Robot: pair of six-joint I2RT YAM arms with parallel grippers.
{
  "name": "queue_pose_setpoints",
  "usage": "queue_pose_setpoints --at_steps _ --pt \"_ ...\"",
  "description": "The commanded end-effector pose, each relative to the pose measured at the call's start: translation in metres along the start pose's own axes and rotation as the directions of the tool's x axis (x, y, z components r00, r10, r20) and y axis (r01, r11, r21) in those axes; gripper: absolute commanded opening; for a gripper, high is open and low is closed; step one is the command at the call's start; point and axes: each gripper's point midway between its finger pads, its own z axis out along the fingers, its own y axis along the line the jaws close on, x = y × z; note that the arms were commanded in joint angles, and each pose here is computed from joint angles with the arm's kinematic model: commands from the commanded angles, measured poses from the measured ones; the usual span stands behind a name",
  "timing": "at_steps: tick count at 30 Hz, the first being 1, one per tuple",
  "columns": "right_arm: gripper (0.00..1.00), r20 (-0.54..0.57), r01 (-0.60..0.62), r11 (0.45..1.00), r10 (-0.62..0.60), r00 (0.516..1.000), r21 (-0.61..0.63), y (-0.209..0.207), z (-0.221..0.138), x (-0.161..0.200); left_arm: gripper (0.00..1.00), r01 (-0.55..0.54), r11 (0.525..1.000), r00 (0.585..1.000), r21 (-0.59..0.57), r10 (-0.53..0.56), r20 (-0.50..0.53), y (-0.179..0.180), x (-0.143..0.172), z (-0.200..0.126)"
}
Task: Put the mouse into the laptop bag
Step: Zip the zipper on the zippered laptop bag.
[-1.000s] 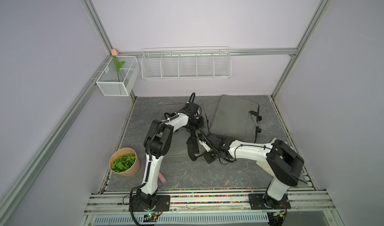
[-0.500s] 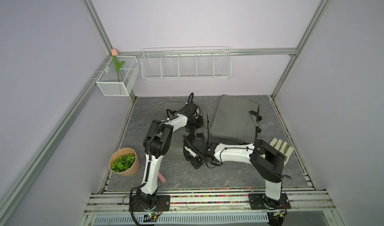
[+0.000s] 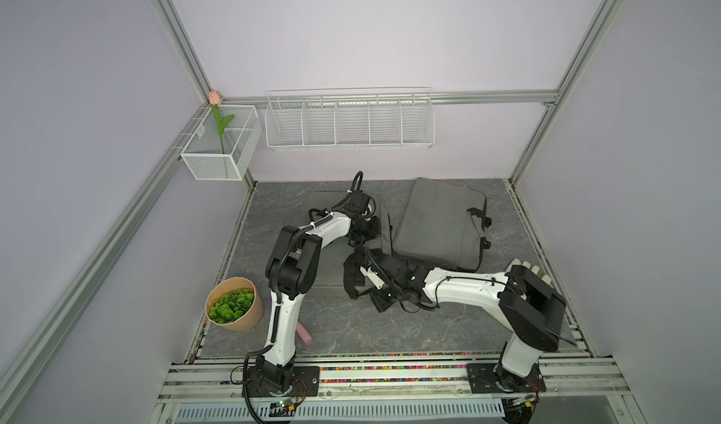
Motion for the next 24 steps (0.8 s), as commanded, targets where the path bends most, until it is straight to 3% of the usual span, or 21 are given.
queue_pose_setpoints --at_steps 1,4,7,12,15,24 --pt "0.07 -0.001 -0.028 1.000 0.028 1.000 -0.004 -0.003 -0.010 0.004 0.00 -0.056 0.997 0.998 0.053 0.054 0.034 -0.036 0.006 -0.051" --pt "0.07 0.010 -0.031 0.999 0.031 0.999 -0.022 0.000 -0.011 0.000 0.00 -0.110 0.990 0.993 0.085 0.107 0.043 -0.059 0.033 -0.075" --pt "0.07 0.012 -0.044 0.999 0.045 0.999 -0.029 0.001 -0.009 0.000 0.00 -0.122 0.990 0.992 0.065 0.121 0.021 -0.051 0.064 -0.077" --pt "0.06 0.018 -0.058 0.998 0.058 0.998 -0.020 -0.001 -0.007 0.003 0.00 -0.075 0.994 0.992 -0.075 0.066 -0.107 0.016 0.115 -0.040" --pt "0.07 0.010 -0.039 0.999 0.039 0.999 -0.012 0.005 -0.005 0.007 0.00 -0.031 0.999 0.987 -0.035 0.025 -0.161 0.030 0.136 -0.013" --pt "0.07 0.009 0.131 0.991 -0.131 0.991 0.039 0.047 0.017 0.018 0.00 0.068 0.996 0.976 0.050 -0.056 -0.209 0.040 0.152 0.037"
